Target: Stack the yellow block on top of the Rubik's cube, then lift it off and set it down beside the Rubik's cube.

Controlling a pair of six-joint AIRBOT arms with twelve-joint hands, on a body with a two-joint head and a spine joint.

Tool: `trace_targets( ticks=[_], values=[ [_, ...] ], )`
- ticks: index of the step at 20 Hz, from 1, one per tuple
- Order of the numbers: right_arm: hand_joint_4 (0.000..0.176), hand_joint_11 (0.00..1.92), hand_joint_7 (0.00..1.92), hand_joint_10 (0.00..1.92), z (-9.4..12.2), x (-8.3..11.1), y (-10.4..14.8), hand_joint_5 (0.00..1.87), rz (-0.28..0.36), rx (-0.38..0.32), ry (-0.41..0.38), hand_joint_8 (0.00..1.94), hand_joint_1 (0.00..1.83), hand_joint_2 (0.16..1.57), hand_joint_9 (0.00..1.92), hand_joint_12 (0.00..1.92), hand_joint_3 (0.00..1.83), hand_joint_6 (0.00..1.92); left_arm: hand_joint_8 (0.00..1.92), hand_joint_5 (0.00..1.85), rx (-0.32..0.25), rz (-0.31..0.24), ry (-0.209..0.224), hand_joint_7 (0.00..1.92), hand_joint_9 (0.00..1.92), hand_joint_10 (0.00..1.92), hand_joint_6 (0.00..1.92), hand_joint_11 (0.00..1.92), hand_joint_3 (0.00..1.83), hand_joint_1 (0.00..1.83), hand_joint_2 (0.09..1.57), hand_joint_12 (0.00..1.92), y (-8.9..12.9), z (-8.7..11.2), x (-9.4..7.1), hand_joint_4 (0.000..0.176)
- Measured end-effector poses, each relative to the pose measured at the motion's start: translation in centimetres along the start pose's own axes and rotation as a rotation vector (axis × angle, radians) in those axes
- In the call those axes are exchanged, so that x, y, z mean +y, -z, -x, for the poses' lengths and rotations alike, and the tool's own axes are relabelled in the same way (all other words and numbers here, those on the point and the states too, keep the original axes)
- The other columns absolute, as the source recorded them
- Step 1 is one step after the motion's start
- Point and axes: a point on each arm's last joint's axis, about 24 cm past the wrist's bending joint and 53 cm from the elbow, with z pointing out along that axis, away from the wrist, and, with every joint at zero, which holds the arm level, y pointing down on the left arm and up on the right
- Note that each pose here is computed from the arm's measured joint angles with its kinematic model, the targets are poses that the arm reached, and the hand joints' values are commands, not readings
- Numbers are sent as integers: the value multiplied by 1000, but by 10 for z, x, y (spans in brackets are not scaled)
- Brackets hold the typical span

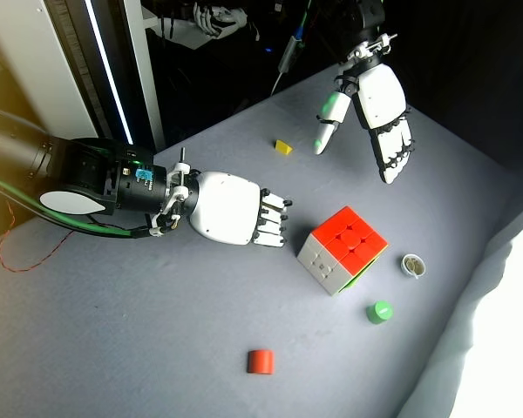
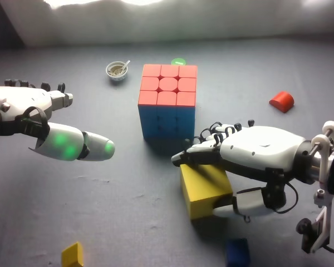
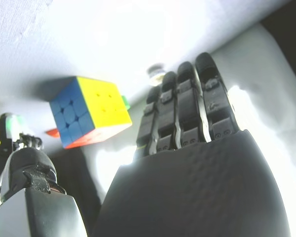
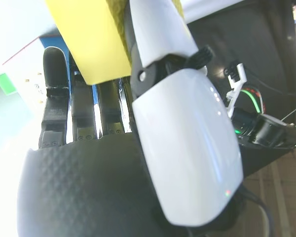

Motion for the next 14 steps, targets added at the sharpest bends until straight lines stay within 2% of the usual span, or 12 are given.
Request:
trace_targets(
  ticks=[2, 3, 4, 6, 7, 11, 12, 14],
  values=[
    [0, 0, 241, 150, -1, -1, 0, 220, -4, 4, 1, 1, 904, 1193, 131, 774, 0, 11, 7, 61, -1, 1, 0, 135, 148, 6, 4, 0, 2, 134, 904, 365, 0, 0, 0, 0],
    [0, 0, 159, 103, -1, -2, 0, 146, -5, 4, 1, 0, 846, 1180, 71, 537, 0, 3, 8, 11, 0, 0, 0, 74, 92, 5, 0, 0, 2, 125, 907, 240, 0, 0, 0, 0],
    [0, 0, 103, 64, -1, -2, 1, 86, -7, 5, 3, 0, 801, 1173, 27, 293, 0, 0, 1, 28, 0, 0, 0, 95, 112, 2, 0, 0, 1, 143, 906, 284, 0, 0, 0, 0],
    [0, 0, 88, 47, -3, -4, 1, 71, -15, 14, 7, 0, 788, 1171, 18, 189, 0, 0, 0, 31, 0, 1, 0, 100, 117, 1, 0, 0, 0, 148, 906, 297, 0, 0, 0, 0],
    [0, 0, 17, 9, -4, -5, 1, 13, -19, 18, 7, 0, 721, 1164, 3, 37, 0, 0, 4, 58, -1, 0, 0, 111, 118, 2, 10, 0, 0, 165, 902, 297, 0, 0, 0, 0],
    [0, 0, 0, 0, -6, -9, 2, 0, -37, 29, 10, 0, 717, 1123, 0, 0, 0, 0, 1, 30, 0, 0, 0, 97, 114, 1, 0, 0, 0, 166, 897, 297, 0, 0, 0, 0],
    [0, 0, 0, 0, -6, -10, 2, 0, -40, 31, 10, 0, 678, 1120, 0, 0, 0, 0, 2, 49, 0, 0, 0, 116, 131, 2, 1, 0, 0, 173, 890, 341, 0, 0, 0, 0],
    [0, 0, 0, 0, -6, -11, 5, 0, -51, 37, 1, 0, 584, 1062, 0, 0, 0, 0, 4, 41, -1, 0, 0, 102, 114, 4, 3, 0, 2, 162, 908, 306, 0, 0, 0, 0]
  ],
)
